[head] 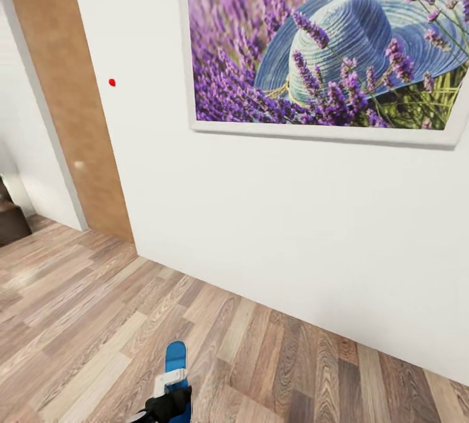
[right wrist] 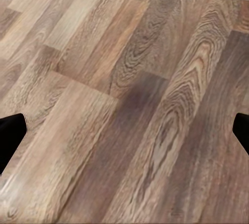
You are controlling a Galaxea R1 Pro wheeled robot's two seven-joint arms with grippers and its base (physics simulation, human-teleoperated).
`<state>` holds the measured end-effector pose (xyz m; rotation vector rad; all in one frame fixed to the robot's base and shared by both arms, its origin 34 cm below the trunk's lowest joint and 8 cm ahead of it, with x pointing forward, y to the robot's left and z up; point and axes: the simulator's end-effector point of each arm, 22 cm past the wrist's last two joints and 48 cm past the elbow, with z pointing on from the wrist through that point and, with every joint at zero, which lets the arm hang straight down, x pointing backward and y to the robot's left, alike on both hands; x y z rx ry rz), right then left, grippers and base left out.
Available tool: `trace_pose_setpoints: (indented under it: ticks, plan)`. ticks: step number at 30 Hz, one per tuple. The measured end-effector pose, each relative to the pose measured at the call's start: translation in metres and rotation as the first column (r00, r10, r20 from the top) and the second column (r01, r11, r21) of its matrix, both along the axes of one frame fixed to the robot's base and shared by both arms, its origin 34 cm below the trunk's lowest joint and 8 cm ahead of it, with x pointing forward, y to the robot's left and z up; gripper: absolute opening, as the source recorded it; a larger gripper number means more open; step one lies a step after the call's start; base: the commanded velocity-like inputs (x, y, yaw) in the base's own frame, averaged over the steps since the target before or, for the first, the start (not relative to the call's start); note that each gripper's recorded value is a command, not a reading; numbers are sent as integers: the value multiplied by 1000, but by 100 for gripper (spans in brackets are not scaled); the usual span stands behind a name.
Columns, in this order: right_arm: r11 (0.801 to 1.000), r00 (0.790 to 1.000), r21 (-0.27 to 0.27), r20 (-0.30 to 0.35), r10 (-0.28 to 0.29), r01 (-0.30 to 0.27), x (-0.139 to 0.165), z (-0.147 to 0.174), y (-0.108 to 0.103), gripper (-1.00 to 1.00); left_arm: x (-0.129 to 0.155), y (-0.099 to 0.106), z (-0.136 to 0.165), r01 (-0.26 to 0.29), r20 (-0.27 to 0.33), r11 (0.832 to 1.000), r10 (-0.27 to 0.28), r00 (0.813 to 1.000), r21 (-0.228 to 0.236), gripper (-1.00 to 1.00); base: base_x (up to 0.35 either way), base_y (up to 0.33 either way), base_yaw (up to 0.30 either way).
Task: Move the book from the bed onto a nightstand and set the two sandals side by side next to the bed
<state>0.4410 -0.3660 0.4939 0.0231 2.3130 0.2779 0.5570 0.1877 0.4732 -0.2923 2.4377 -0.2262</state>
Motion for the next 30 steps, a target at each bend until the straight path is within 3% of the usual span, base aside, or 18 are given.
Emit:
trace_pose_setpoints:
  ticks: [30]
  plan:
    - [1000, 1000, 0, 1, 1, -1, 0, 0, 0, 100, 0, 0, 0, 1, 0, 1000, -1, 1000, 0, -100, 0, 0, 294]
